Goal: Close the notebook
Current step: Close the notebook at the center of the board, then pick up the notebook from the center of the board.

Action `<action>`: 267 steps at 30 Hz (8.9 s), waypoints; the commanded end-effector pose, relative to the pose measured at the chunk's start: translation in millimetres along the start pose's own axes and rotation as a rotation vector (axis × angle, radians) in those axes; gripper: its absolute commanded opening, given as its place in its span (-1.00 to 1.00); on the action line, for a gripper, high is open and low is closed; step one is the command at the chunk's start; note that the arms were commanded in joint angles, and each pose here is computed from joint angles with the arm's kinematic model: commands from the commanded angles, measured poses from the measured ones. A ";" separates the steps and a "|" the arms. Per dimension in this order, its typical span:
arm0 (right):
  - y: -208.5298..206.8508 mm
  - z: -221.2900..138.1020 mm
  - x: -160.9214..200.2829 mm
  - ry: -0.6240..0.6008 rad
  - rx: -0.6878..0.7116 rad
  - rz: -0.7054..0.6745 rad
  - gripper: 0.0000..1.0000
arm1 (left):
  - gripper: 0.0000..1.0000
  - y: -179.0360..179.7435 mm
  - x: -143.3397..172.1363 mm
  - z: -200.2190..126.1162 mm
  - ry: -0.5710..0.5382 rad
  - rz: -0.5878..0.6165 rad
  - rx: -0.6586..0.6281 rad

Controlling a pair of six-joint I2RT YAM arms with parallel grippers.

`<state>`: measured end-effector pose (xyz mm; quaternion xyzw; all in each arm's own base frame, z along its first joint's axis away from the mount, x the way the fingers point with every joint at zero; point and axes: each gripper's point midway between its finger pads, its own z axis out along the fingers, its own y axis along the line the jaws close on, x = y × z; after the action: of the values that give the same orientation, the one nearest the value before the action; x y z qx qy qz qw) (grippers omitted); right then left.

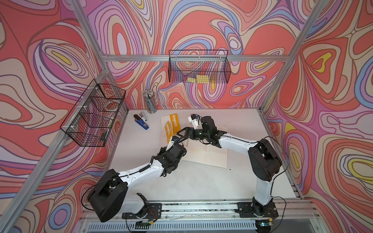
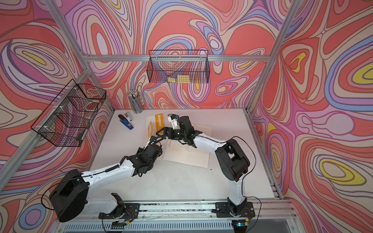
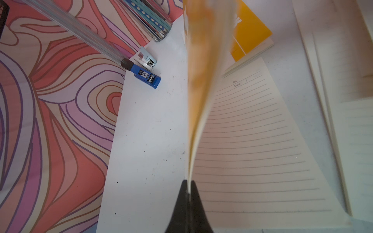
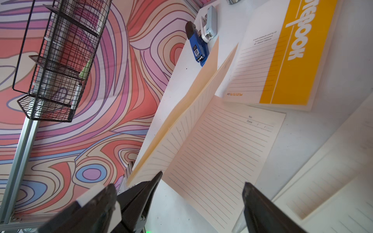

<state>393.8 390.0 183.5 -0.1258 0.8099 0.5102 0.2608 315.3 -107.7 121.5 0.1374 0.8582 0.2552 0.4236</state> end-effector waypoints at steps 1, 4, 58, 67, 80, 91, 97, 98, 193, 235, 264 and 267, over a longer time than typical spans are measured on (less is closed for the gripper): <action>-9.8 -1.8 -20.0 -0.023 0.006 -0.001 0.97 | -1.00 -6.0 -13.7 -1.5 -0.022 0.057 -0.004; -10.9 -2.5 -31.9 -0.028 0.014 -0.019 0.97 | -1.00 -23.7 -11.4 2.1 0.004 0.143 0.040; -45.9 65.8 63.0 0.150 -0.038 0.133 0.97 | -0.28 -64.9 4.9 -42.4 0.178 0.364 0.151; -47.8 65.3 65.1 0.150 -0.036 0.137 0.97 | -0.20 -80.0 7.0 -64.2 0.166 0.307 0.365; -41.1 61.5 60.0 0.147 -0.034 0.121 0.97 | 0.33 -93.3 45.6 -69.8 0.314 0.323 0.355; -41.5 61.6 59.0 0.147 -0.029 0.113 0.97 | 0.53 -111.4 30.7 -127.5 0.203 0.263 0.735; -40.2 61.9 57.2 0.147 -0.029 0.104 0.97 | 0.58 -109.2 49.8 -113.1 0.304 0.330 0.646; -39.1 61.5 56.0 0.145 -0.029 0.100 0.97 | 0.64 -107.8 53.4 -105.5 0.329 0.330 0.593; -30.7 -2.3 156.1 0.275 0.031 0.274 0.97 | 1.00 -129.3 75.8 -137.1 0.261 -0.209 0.989; -60.7 -5.7 188.2 0.303 0.085 0.317 0.96 | 0.43 -112.9 116.8 -83.2 0.437 -0.972 0.848; -62.3 -0.5 187.8 0.305 0.075 0.322 0.97 | -0.33 -115.1 105.0 -71.0 0.306 -1.124 0.897; -62.1 -0.7 187.8 0.305 0.075 0.321 0.97 | -0.59 -115.1 99.6 -72.5 0.281 -1.122 0.917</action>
<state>273.5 378.7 59.8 -0.0797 0.8485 0.5165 0.0829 189.8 -184.2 26.5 -0.1974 0.8717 -0.3681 0.2562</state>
